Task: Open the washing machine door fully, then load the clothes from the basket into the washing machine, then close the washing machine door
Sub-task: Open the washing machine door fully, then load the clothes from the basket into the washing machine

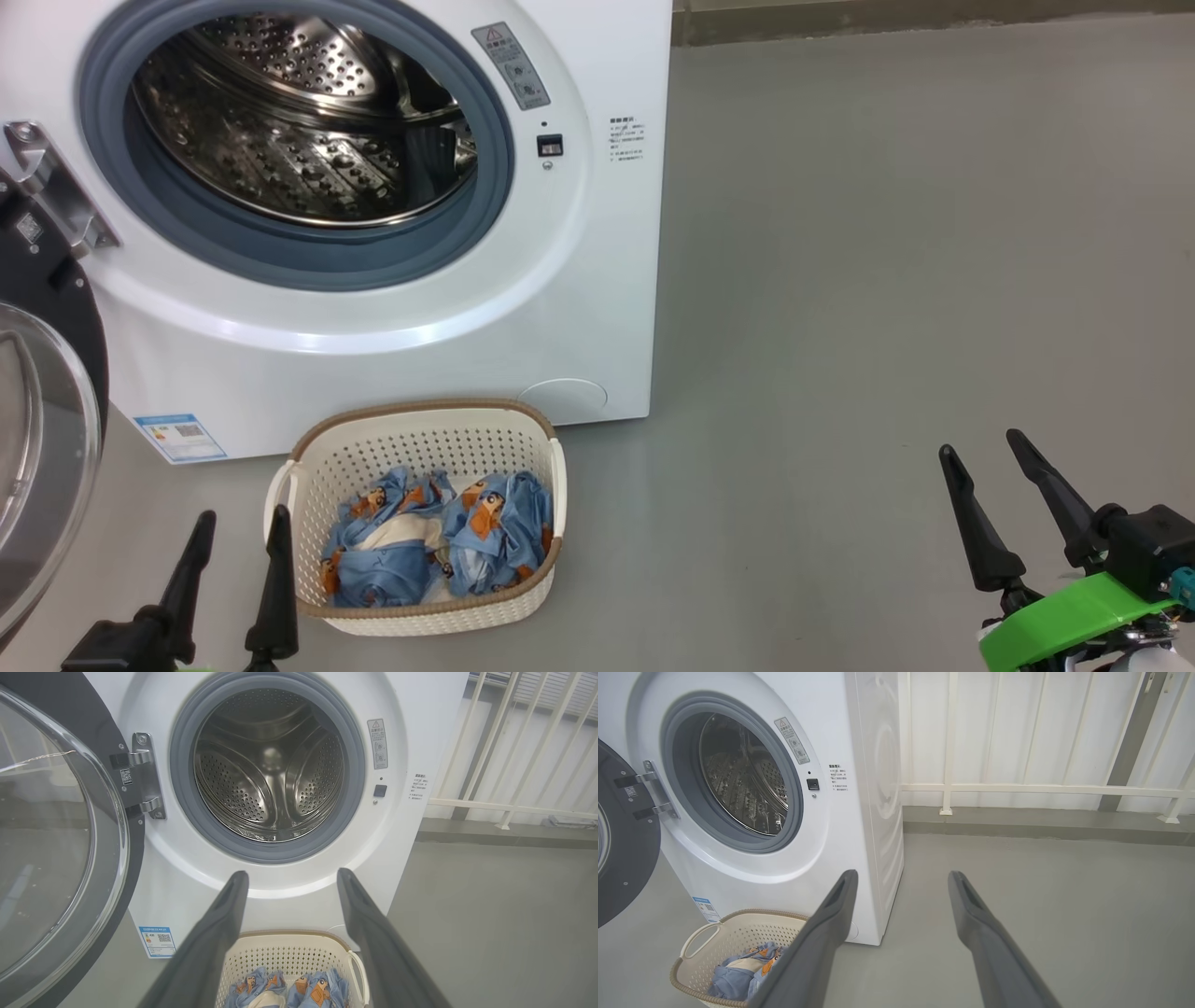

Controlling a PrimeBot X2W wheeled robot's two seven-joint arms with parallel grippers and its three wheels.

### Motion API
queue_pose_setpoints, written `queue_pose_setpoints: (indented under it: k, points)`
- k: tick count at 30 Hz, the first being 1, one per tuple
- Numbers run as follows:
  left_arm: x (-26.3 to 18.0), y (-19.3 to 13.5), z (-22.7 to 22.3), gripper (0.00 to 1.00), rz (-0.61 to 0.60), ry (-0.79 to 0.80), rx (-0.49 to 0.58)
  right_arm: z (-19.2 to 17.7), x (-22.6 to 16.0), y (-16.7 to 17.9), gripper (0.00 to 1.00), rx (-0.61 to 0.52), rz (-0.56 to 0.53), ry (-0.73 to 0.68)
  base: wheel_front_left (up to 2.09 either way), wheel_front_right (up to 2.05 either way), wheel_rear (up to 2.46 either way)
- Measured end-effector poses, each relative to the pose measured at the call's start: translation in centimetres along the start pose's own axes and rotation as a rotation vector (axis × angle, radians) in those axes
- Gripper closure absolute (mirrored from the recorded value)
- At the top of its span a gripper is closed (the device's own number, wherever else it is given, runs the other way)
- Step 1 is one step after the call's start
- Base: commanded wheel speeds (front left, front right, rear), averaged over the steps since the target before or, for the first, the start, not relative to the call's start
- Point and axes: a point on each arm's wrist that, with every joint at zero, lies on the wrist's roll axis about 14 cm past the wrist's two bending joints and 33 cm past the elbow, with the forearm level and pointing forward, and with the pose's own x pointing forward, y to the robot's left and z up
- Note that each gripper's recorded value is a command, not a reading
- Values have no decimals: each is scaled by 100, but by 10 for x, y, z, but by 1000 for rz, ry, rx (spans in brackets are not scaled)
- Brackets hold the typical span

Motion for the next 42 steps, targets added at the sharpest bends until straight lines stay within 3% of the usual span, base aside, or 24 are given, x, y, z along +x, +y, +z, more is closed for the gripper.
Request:
queue_pose_setpoints:
  k: [13,29,42]
  points:
    - [-1,-1,-7,0,-4,22,-13,-2,3,0,0,15,-9,1,5,-17,12]
    - [9,-2,-13,0,-18,40,-9,-12,9,2,0,26,-4,28,71,-170,99]
    - [6,-14,-45,0,-32,132,-38,-22,16,3,0,37,-1,51,18,-21,3]
